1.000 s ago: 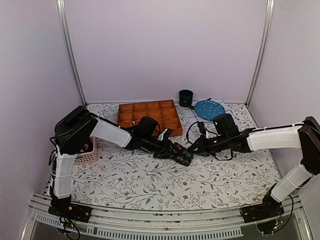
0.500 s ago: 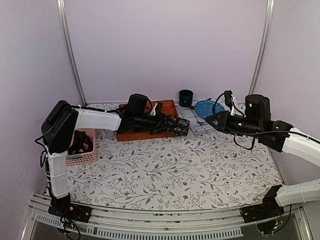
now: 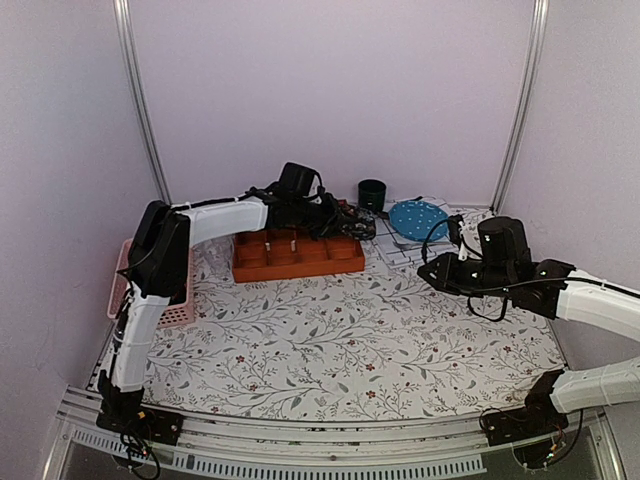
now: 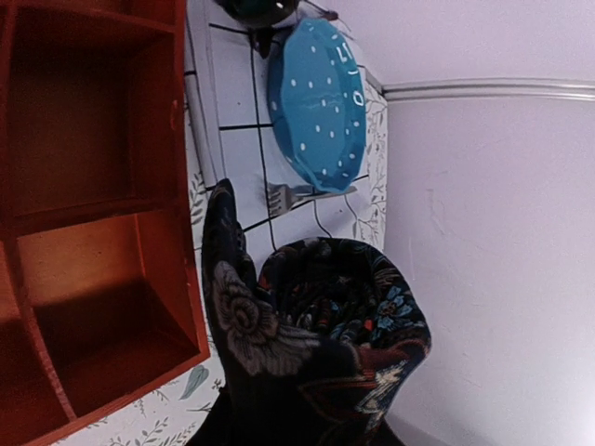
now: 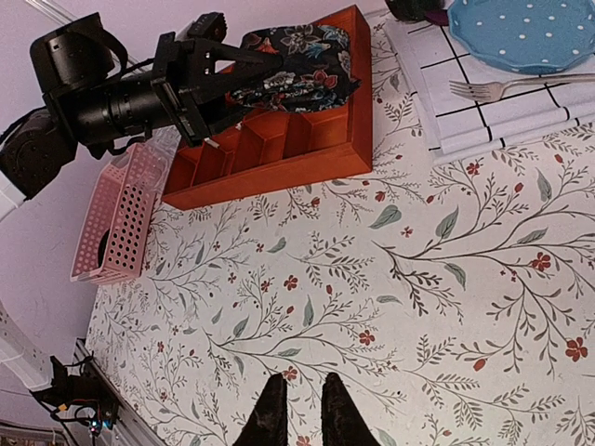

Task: Roll the ties
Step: Place the tie in the storage box.

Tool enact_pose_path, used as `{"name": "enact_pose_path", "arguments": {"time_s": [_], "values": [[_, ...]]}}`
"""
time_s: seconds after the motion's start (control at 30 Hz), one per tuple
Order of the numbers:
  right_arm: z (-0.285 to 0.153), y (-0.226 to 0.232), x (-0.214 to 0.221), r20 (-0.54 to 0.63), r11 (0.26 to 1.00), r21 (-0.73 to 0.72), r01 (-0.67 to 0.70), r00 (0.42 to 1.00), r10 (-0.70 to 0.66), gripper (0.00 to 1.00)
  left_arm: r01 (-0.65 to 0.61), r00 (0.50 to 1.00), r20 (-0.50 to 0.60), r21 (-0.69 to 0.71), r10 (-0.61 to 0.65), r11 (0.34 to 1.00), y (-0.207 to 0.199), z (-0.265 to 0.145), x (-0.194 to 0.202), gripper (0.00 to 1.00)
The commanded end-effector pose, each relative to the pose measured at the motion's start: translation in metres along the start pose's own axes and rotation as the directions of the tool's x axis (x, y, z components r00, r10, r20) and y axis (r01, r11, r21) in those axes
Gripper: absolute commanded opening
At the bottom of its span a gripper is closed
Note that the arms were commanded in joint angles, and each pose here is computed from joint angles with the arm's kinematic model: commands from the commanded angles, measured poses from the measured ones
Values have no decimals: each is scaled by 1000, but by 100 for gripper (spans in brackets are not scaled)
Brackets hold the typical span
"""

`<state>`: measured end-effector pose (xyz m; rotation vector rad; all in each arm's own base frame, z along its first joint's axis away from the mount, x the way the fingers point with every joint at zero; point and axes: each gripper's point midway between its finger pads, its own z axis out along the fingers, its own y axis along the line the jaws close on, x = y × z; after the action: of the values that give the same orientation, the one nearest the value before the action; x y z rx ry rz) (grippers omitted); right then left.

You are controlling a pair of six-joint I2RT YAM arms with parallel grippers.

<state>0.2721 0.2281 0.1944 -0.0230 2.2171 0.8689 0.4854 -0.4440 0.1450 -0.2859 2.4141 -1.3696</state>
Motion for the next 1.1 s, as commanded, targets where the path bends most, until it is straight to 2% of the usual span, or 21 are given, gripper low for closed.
{"name": "enact_pose_path", "arguments": {"time_s": [0.0,0.57,0.87,1.07], "values": [[-12,-9,-8,56,999,41,20,998,-22,13,66,998,9,-149,-65,987,27,2,-1,0],[-14,-16,-7,71,998,58,25,997,-30,13,127,984,-91,-237,-152,963,55,18,16,0],[-16,-18,-6,76,998,61,26,997,-31,13,117,990,-33,-378,-140,918,95,2,0,0],[-16,-20,-4,73,997,67,28,997,-32,13,99,992,-31,-446,-126,889,112,-7,-3,0]]}}
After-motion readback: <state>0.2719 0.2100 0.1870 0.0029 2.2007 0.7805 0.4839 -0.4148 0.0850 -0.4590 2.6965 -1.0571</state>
